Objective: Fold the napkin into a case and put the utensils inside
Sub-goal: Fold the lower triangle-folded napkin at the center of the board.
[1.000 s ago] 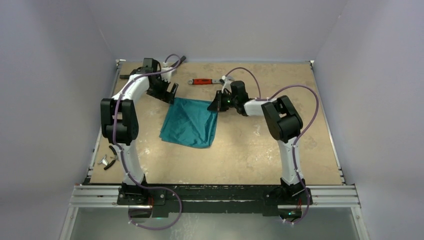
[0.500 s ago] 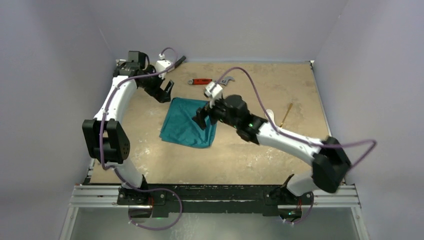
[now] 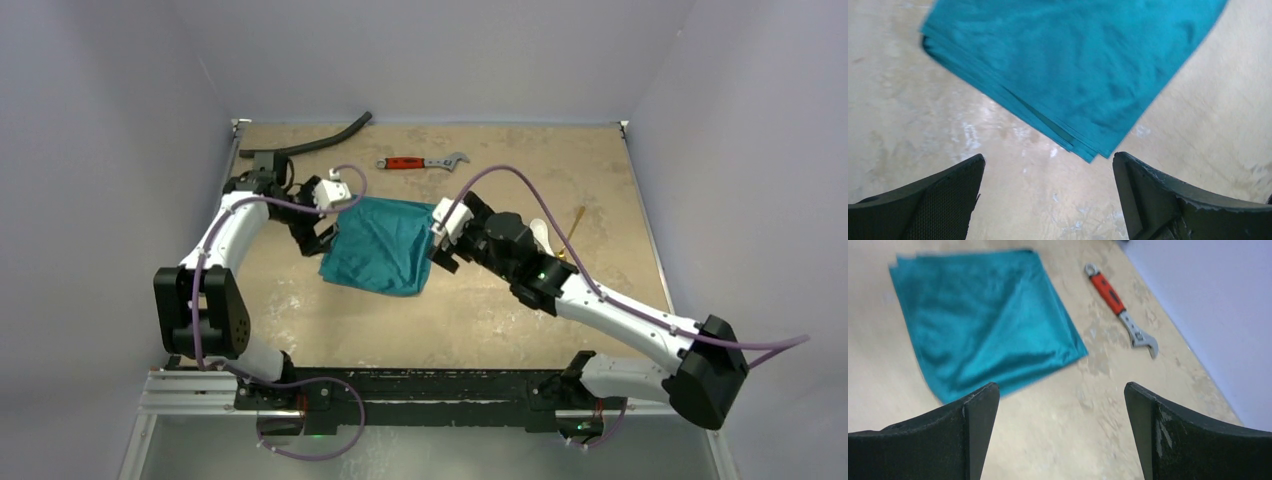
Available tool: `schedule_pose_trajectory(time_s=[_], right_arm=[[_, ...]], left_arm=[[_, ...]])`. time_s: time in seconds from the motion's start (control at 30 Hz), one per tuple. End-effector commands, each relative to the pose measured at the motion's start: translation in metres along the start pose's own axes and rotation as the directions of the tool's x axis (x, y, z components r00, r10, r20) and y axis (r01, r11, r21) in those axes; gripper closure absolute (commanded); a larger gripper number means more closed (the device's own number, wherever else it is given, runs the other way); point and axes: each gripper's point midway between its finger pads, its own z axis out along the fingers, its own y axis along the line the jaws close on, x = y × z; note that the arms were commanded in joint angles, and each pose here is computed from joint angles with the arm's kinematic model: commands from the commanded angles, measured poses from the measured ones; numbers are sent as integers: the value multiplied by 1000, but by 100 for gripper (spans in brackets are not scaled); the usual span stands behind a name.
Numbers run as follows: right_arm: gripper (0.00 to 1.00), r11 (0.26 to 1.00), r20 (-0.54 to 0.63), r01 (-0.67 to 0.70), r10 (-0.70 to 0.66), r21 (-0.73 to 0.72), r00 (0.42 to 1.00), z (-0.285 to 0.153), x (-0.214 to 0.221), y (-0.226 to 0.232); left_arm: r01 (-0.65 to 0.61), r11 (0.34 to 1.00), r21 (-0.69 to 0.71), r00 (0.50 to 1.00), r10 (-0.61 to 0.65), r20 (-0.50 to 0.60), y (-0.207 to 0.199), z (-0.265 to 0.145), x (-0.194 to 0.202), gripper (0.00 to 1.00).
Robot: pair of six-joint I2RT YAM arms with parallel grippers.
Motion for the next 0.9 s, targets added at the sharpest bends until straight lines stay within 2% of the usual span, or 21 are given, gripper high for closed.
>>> schedule_pose_trajectory(time_s=[0.0,0.17,0.33,0.47,0.7,0.87], right_arm=[[2,973,-40,228,-227,26,973,-21,24,-7],[2,941,-109,332,-338,-68,935,-17,70,27],[2,908,-61,403,-411,-118,909,3,82,51],[2,881,-27,414,-431,-230,902,21,90,80],[2,820,-20,394,-442,-415,897,39,111,120],[3,811,-3,409,-451,-419,892,45,117,128]], left_arm=[[-309,951,-30,950,310,44,-11,-2,4,2],[-378,921,-91,921,384,66,-20,9,16,2],[-428,904,5,902,427,59,-44,27,42,5],[-475,877,76,880,472,61,-61,37,60,12],[-521,850,80,853,516,78,-67,55,75,18],[-542,837,68,840,539,60,-57,64,80,27]])
